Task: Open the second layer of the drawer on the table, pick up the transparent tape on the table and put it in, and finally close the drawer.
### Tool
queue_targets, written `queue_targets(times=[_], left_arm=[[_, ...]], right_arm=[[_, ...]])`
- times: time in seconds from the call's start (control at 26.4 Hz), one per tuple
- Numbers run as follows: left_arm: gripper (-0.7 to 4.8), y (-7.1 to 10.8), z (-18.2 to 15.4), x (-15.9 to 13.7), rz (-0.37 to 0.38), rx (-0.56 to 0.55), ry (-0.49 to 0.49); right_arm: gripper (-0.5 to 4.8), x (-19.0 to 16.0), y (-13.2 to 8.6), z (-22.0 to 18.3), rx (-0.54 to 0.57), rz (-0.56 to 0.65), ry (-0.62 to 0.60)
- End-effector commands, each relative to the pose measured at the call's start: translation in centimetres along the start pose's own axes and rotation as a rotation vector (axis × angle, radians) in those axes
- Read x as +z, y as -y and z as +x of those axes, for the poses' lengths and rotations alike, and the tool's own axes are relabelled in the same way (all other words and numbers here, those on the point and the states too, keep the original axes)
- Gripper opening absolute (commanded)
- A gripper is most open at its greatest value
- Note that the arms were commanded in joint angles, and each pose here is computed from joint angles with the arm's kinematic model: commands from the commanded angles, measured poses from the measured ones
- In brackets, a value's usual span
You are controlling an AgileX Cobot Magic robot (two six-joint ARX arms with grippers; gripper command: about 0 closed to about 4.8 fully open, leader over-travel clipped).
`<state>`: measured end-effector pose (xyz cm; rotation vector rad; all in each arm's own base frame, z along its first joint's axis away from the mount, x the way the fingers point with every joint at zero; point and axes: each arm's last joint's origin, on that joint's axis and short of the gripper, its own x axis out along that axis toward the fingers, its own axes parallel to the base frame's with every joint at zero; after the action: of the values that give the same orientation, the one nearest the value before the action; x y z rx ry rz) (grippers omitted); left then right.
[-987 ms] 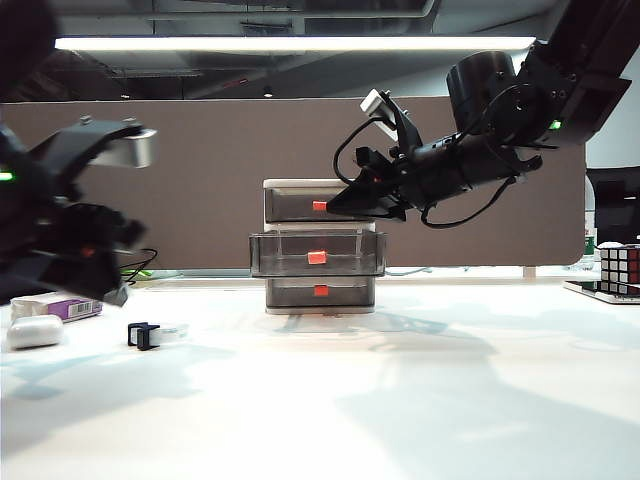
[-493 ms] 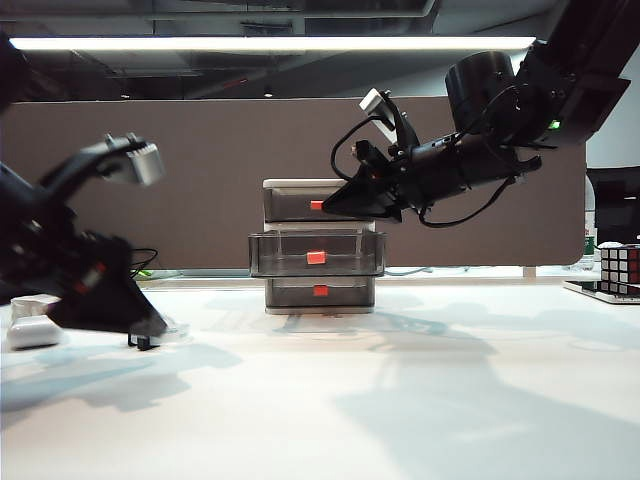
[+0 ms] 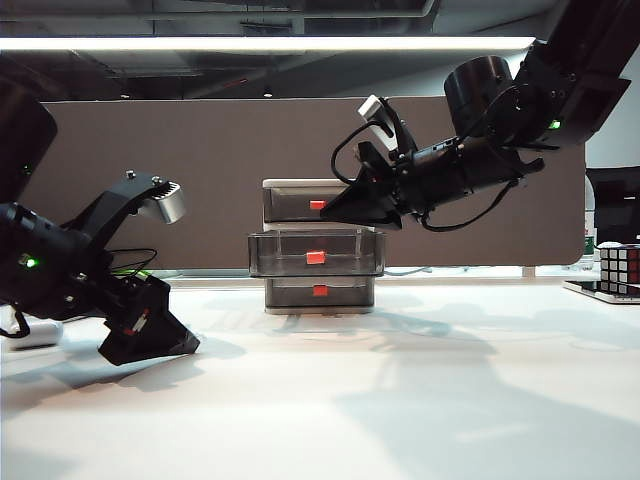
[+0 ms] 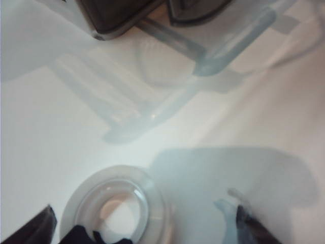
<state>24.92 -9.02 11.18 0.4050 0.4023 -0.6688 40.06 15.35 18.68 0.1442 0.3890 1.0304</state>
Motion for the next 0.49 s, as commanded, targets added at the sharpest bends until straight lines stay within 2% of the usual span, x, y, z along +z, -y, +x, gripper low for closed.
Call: queue_targets(times=[0.04, 0.23, 0.49], left_arm=[[4.49, -1.7, -0.5, -0.6, -0.034, 0.03, 0.016], [4.48, -4.4, -1.7, -1.6, -0.175, 0.01, 0.079], [4.47, -4.6, -1.7, -1.9, -0.186, -0.057, 0.11]], right_arm=[[-0.05, 0.3, -0.1, 0.0, 0.006, -0.01, 0.008], [-0.05, 0.3, -0.1, 0.0, 0.006, -0.011, 0.009], [-0.05, 0.4, -0.1, 0.0, 0.006, -0.014, 0.012]])
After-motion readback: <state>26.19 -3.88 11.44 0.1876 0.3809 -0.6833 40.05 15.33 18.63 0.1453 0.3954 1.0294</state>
